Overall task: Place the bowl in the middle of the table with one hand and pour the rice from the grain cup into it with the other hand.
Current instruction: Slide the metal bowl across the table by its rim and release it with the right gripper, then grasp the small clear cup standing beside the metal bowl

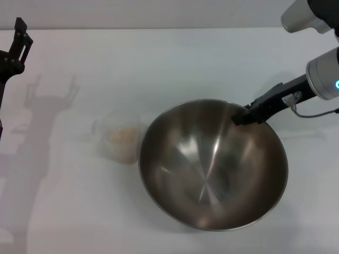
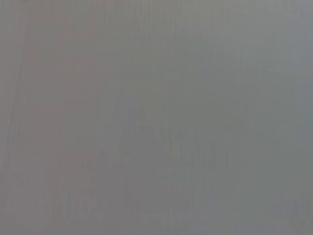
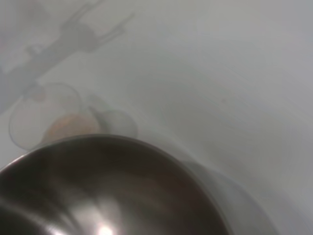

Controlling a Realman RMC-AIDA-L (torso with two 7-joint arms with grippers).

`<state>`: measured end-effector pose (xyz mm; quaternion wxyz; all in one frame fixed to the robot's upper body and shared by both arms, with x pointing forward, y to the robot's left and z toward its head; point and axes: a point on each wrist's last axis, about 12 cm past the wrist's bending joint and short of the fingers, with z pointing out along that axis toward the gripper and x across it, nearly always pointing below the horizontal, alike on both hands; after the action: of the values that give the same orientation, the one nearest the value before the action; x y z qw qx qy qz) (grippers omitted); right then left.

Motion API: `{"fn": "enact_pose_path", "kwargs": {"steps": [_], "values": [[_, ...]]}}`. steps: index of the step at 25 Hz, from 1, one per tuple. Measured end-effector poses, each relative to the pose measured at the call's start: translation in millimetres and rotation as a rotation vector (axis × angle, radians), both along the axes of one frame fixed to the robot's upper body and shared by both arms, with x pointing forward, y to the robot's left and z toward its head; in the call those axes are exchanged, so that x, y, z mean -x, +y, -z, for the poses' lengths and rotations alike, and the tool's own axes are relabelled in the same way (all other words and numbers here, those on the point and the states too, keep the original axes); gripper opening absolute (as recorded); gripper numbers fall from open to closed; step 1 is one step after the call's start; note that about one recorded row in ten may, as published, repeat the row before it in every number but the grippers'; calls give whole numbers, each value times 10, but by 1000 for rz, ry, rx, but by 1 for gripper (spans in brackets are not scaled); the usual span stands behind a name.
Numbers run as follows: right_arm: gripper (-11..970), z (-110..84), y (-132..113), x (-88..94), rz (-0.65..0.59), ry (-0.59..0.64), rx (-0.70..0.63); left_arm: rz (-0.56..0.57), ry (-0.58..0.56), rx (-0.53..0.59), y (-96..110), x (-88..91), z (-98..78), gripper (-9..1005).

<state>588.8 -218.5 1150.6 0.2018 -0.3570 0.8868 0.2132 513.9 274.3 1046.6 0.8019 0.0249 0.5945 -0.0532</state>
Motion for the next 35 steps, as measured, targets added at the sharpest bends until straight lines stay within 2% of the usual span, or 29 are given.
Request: {"fn": "enact_pose_path", "kwargs": {"steps": [3,8,12,13,15,18,19,22,23,24,27,28,29,32,33,34,35], "values": [[124,-86,30,-7,-19,-46,4,-4,1,3,7,10,4,813],[346,-225,87,-28,-43,-118,11,-10,5,4,29,33,15,812],[450,-326,118,-61,-45,-180,17,-16,9,3,47,51,26,810],[476,-400,140,-97,-38,-240,21,-20,10,3,56,64,33,810],[476,-428,149,-115,-33,-268,25,-21,11,4,59,67,35,809],[476,-495,181,-213,-2,-417,82,-24,12,2,69,74,39,808],[476,-495,181,-213,-2,-417,82,-24,12,2,69,74,39,807],[476,-474,220,-270,16,-554,151,-25,13,0,75,76,42,806],[476,-454,241,-291,33,-654,186,-27,13,0,78,75,41,806],[476,-454,241,-291,33,-654,186,-27,13,0,78,75,41,806],[476,-411,263,-290,67,-823,217,-34,10,1,88,70,36,804],[476,-394,267,-267,92,-912,212,-37,8,2,93,67,32,804],[476,-394,267,-267,92,-912,212,-37,8,2,93,67,32,804],[476,-378,244,-216,156,-1063,175,-41,6,1,103,56,25,803],[476,-351,204,-177,215,-1166,143,-43,6,0,106,45,21,802],[476,-351,204,-177,215,-1166,143,-43,6,0,106,45,21,802],[476,-331,185,-155,250,-1217,121,-42,6,0,104,42,20,801]]}}
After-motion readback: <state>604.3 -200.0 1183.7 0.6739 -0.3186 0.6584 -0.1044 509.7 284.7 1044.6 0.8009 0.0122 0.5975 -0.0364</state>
